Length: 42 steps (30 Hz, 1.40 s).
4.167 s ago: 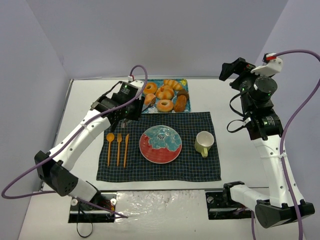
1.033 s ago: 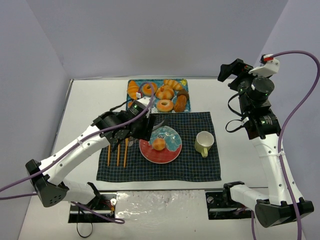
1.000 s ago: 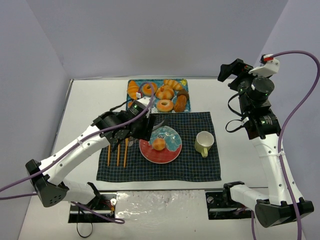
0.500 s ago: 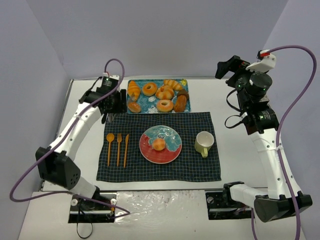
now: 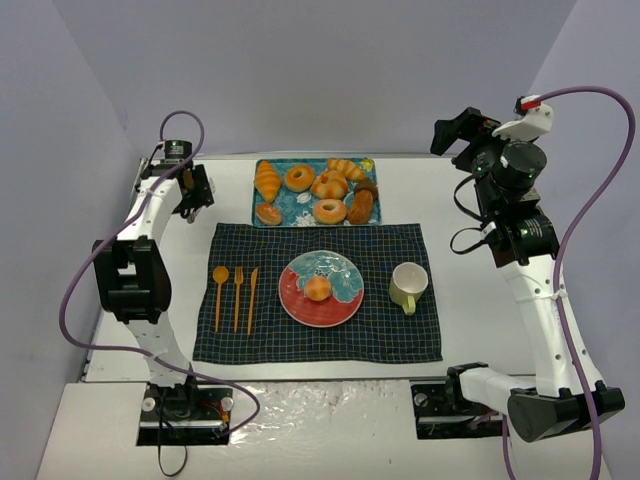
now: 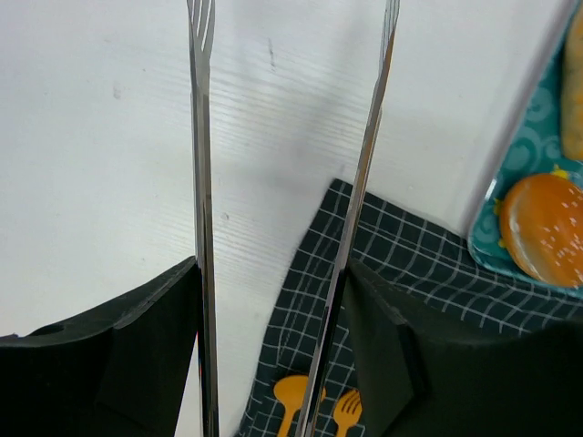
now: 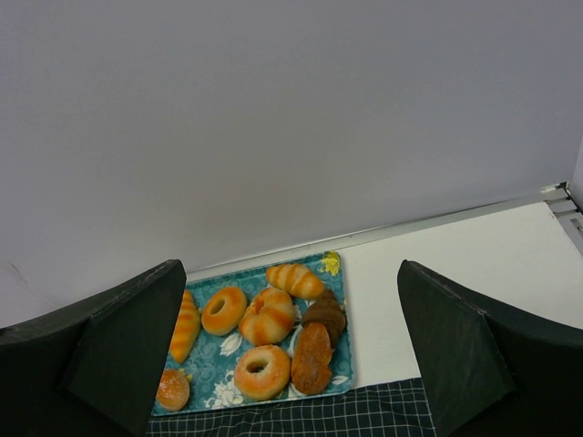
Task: Place the bread
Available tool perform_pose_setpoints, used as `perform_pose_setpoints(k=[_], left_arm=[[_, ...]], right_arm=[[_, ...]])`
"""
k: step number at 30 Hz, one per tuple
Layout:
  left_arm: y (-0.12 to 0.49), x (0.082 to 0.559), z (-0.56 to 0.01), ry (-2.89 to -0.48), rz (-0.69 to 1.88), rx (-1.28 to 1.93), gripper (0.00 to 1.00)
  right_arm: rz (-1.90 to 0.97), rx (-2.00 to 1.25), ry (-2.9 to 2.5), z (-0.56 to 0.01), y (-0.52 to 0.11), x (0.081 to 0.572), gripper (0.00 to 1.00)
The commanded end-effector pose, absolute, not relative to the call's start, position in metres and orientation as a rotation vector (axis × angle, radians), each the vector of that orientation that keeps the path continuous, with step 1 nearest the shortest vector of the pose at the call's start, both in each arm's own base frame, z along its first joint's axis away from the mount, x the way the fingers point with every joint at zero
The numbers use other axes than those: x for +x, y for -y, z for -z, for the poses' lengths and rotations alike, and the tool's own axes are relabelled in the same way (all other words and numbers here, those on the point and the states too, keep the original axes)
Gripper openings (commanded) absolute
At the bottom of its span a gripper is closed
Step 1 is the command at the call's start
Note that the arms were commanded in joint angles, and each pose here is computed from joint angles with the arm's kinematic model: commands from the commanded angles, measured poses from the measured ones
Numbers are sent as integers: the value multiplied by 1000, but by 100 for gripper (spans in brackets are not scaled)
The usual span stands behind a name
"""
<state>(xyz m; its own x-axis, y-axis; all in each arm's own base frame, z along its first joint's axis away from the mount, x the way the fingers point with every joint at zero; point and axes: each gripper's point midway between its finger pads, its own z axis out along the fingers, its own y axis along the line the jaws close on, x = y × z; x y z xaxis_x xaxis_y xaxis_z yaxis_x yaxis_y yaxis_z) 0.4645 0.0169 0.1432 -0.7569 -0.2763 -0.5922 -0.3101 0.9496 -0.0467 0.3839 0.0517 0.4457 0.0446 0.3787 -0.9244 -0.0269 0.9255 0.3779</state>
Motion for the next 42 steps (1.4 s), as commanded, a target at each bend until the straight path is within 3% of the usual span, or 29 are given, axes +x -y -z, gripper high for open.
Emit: perform_pose_setpoints(k=[1,14,21,42], left_arm=[[-58,494,-166,-2342,-109,-488,56],[-86,483,-100,-2484,-125,-561,57],[-83,474,-76,-2546,-117,-575,62],[-77,470,-83,-2518,-75,-569,73]], right_arm=[[-317,271,-1362,-495,-47,371,100],[-310,275,-1365,-493,-45,367,100],[-298,283,-1357,-494,-41,364,100],[-300,290,-1368,-486,-41,360,100]])
